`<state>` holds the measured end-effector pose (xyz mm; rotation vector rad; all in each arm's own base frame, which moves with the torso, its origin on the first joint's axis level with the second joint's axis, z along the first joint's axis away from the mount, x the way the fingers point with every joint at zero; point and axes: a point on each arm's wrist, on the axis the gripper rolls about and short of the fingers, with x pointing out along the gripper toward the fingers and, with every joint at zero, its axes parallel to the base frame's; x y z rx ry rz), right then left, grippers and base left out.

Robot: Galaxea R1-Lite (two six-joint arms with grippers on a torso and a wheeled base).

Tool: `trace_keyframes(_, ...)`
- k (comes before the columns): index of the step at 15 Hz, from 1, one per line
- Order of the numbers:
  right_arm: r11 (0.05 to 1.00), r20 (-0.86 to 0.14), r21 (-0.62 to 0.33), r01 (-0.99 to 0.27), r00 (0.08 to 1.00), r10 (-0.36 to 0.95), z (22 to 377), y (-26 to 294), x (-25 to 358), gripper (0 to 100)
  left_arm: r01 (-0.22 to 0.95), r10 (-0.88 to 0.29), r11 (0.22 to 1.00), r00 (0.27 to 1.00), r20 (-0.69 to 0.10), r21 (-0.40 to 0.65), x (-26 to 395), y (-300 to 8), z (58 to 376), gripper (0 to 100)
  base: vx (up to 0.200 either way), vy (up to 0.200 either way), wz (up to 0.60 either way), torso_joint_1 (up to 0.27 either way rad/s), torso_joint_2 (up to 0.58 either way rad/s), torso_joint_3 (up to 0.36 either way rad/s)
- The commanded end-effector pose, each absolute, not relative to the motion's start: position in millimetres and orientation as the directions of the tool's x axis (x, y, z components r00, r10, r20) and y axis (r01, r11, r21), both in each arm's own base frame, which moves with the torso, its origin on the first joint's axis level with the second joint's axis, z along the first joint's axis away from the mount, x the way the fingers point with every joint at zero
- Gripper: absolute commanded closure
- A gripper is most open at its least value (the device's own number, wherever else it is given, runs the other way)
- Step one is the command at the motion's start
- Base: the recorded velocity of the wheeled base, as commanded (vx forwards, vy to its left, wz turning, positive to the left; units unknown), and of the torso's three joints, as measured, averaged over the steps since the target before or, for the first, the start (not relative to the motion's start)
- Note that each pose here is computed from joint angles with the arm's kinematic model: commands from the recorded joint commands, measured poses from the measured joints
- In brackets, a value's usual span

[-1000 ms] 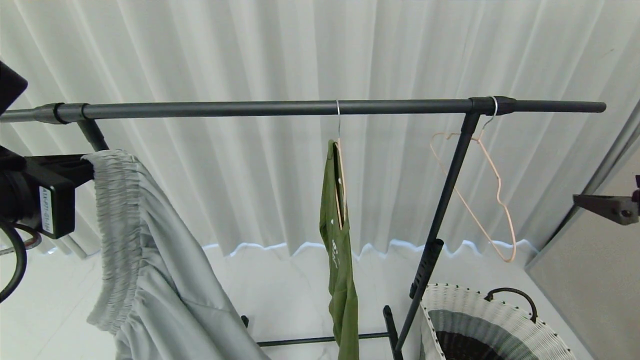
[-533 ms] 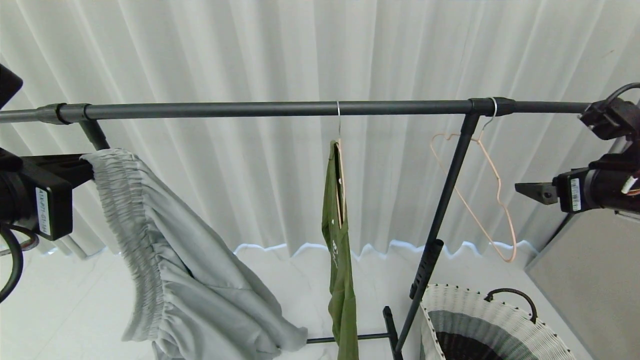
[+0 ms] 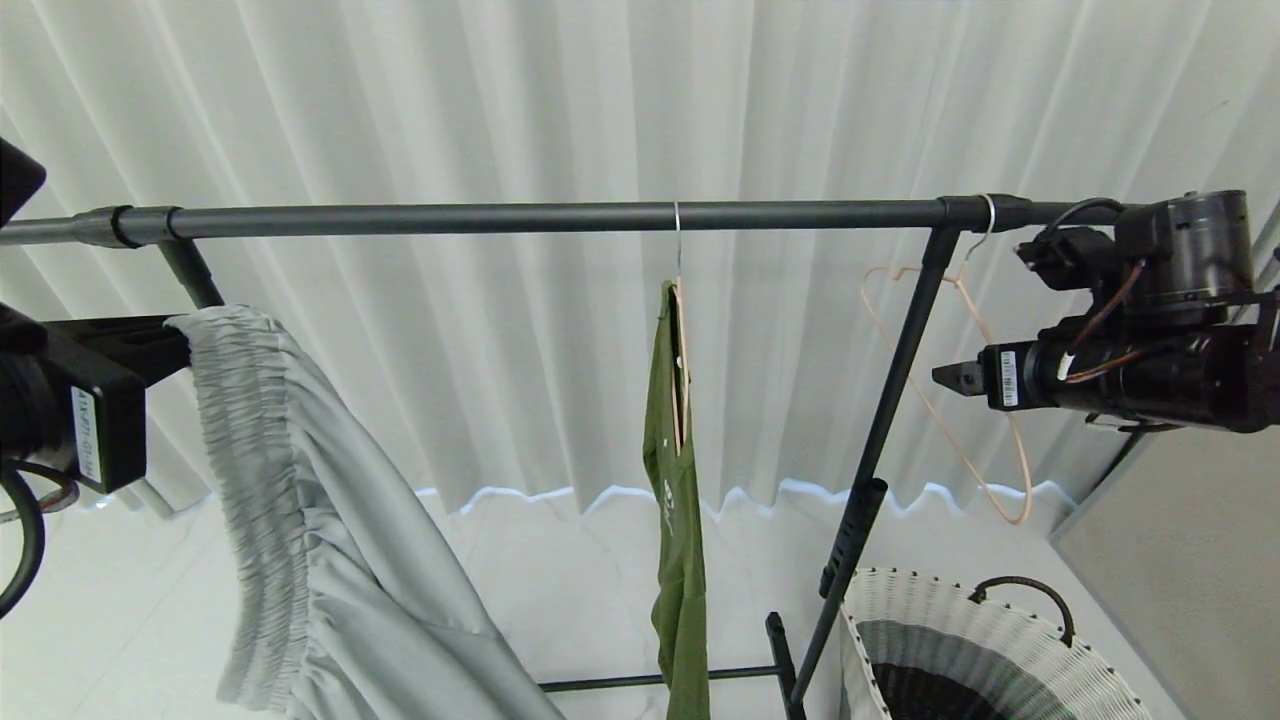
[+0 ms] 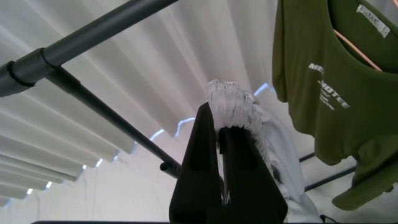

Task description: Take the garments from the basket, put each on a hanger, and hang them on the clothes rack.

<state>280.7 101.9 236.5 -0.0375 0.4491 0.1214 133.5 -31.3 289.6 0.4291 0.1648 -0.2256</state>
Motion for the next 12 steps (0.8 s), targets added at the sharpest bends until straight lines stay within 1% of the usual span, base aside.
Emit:
trace_keyframes(1, 0.992, -0.468, -0.012, -0.123, 0.878, 0.103, 225, 106, 291, 0, 0.252, -0.184, 0.884, 0.962, -0.204, 0.393, 133, -32, 290, 100, 0.0, 0.0, 0.0, 0.0, 0.0, 0.0)
trace_keyframes(4, 0.996, -0.485, -0.001, -0.086, 0.871, 0.075, 218, 107, 296, 0, 0.263, -0.196, 0.881, 0.959, -0.204, 0.393, 133, -33, 290, 100, 0.0, 0.0, 0.0, 0.0, 0.0, 0.0)
trace_keyframes(5, 0.998, -0.491, -0.005, -0.068, 0.87, 0.057, 215, 107, 298, 100, 0.264, -0.196, 0.881, 0.959, -0.205, 0.393, 133, -33, 289, 100, 0.0, 0.0, 0.0, 0.0, 0.0, 0.0)
trace_keyframes(8, 0.998, -0.498, -0.002, -0.061, 0.866, 0.052, 212, 108, 300, 100, 0.263, -0.196, 0.881, 0.959, -0.204, 0.393, 133, -33, 290, 100, 0.0, 0.0, 0.0, 0.0, 0.0, 0.0)
trace_keyframes(12, 0.998, -0.466, 0.01, -0.061, 0.883, 0.059, 224, 107, 297, 100, 0.265, -0.197, 0.881, 0.959, -0.205, 0.392, 133, -33, 289, 100, 0.0, 0.0, 0.0, 0.0, 0.0, 0.0)
